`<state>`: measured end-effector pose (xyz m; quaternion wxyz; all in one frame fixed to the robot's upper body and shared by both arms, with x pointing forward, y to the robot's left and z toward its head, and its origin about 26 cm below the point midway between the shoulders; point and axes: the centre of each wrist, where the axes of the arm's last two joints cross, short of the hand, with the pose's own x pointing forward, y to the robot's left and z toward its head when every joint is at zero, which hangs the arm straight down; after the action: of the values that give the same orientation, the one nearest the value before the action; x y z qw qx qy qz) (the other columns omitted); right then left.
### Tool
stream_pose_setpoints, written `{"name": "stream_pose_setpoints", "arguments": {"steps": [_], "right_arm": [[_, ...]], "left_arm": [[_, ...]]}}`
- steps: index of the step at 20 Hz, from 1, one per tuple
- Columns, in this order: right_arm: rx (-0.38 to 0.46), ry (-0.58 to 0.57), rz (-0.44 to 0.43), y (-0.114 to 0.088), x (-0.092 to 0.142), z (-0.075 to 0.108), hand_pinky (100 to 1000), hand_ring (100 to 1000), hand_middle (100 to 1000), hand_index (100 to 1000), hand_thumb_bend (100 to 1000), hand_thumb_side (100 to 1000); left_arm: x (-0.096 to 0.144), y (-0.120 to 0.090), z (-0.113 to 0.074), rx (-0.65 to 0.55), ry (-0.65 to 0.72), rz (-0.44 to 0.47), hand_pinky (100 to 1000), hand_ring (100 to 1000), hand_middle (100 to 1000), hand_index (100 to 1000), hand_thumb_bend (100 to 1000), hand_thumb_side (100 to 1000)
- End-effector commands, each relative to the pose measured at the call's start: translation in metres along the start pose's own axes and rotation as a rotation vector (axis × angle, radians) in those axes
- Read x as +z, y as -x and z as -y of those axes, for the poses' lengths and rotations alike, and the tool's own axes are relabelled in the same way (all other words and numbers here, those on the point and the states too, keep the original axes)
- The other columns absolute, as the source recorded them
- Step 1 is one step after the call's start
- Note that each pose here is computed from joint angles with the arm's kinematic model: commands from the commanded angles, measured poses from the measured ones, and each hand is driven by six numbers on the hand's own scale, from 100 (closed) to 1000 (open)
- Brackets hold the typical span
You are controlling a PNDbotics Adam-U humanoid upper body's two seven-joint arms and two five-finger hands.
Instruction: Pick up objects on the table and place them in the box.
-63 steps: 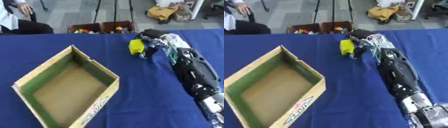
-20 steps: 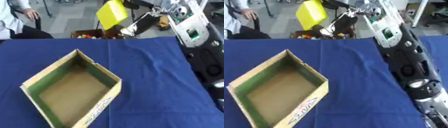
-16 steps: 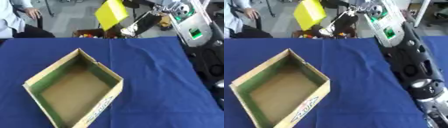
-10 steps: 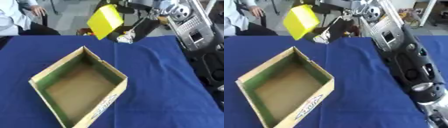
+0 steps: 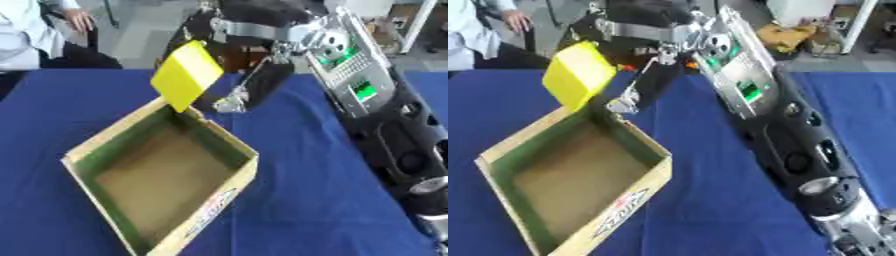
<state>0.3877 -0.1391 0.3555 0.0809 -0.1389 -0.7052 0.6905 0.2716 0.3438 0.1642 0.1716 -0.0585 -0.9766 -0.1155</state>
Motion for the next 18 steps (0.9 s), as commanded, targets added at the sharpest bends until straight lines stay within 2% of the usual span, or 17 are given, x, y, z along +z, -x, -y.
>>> {"name": "stream_pose_setpoints", "arguments": {"steps": [1, 4, 5, 6, 12, 18], "right_arm": [[0.029, -0.037, 0.005, -0.001, -0.009, -0.001, 776, 757, 100, 529, 156, 183], [0.039, -0.085, 0.005, 0.001, -0.019, -0.014, 774, 756, 100, 528, 142, 179], [0.046, -0.099, 0.003, 0.002, -0.022, -0.018, 772, 755, 100, 528, 164, 164], [0.052, -0.111, 0.001, 0.003, -0.026, -0.022, 771, 754, 100, 527, 130, 176], [0.091, -0.161, 0.005, 0.003, -0.045, -0.047, 767, 752, 100, 529, 103, 159], [0.104, -0.220, -0.001, 0.008, -0.053, -0.070, 768, 754, 100, 531, 100, 145]], "left_arm": [[-0.007, -0.005, -0.003, -0.013, 0.022, 0.017, 738, 675, 845, 955, 100, 1000], [-0.008, -0.004, -0.003, -0.012, 0.021, 0.020, 739, 675, 845, 955, 100, 1000], [-0.008, -0.004, -0.002, -0.012, 0.022, 0.021, 739, 675, 845, 955, 100, 1000], [-0.008, -0.004, -0.002, -0.011, 0.022, 0.022, 738, 675, 845, 955, 100, 1000], [-0.009, -0.004, -0.001, -0.008, 0.021, 0.027, 738, 674, 844, 954, 100, 1000], [-0.009, -0.003, -0.001, -0.007, 0.021, 0.029, 738, 673, 844, 954, 100, 1000]]}}
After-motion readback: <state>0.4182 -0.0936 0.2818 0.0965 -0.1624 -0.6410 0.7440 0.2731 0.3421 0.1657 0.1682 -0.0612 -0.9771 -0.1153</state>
